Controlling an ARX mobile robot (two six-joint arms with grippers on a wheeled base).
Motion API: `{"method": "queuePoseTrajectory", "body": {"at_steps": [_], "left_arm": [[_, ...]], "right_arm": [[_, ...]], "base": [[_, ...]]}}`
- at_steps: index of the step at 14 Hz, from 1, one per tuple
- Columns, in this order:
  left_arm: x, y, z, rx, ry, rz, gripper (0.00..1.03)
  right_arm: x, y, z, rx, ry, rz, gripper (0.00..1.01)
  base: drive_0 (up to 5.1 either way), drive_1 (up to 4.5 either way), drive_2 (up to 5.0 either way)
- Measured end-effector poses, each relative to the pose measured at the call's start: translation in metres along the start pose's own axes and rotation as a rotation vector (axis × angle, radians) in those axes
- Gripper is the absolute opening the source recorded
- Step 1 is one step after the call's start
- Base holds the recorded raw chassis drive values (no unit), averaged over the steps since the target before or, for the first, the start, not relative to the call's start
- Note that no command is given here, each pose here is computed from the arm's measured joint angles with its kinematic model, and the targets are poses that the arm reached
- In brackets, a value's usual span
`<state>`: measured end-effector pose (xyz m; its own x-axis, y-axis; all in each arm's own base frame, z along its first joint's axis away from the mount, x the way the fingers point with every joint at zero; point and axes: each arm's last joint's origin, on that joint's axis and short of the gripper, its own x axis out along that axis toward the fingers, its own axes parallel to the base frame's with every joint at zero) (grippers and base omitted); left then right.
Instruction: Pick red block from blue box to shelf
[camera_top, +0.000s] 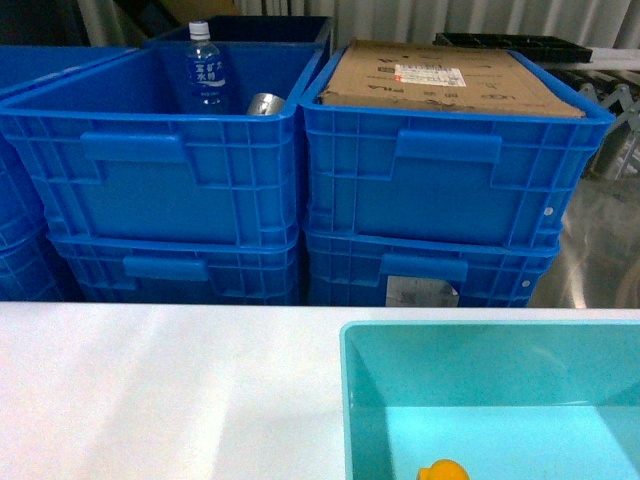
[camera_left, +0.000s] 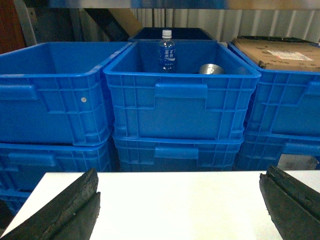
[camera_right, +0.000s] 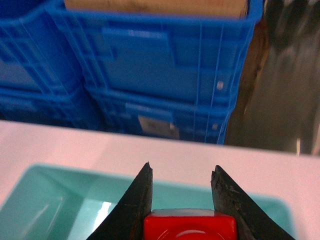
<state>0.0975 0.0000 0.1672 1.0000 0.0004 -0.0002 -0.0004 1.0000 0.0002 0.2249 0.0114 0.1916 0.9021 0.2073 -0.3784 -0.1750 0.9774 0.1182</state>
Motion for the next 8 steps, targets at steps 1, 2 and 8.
{"method": "queuePoseTrajectory", "body": {"at_steps": [1,2,8], "left_arm": [[0.0,0.0,0.0,0.0,0.0,0.0,0.98],[0.0,0.0,0.0,0.0,0.0,0.0,0.98],[0.0,0.0,0.0,0.0,0.0,0.0,0.98]], "right_arm": [[-0.01,-0.002,0.017,-0.061,-0.117,-0.016,0.29],[-0.016,-0.003,0.022,-0.165,-0.259,-0.1,0.29],[-0.079,-0.021,0.033,-0.22,-0.732,-0.346,0.29]], "base": [[0.0,0.0,0.0],[0.0,0.0,0.0],[0.0,0.0,0.0]]}}
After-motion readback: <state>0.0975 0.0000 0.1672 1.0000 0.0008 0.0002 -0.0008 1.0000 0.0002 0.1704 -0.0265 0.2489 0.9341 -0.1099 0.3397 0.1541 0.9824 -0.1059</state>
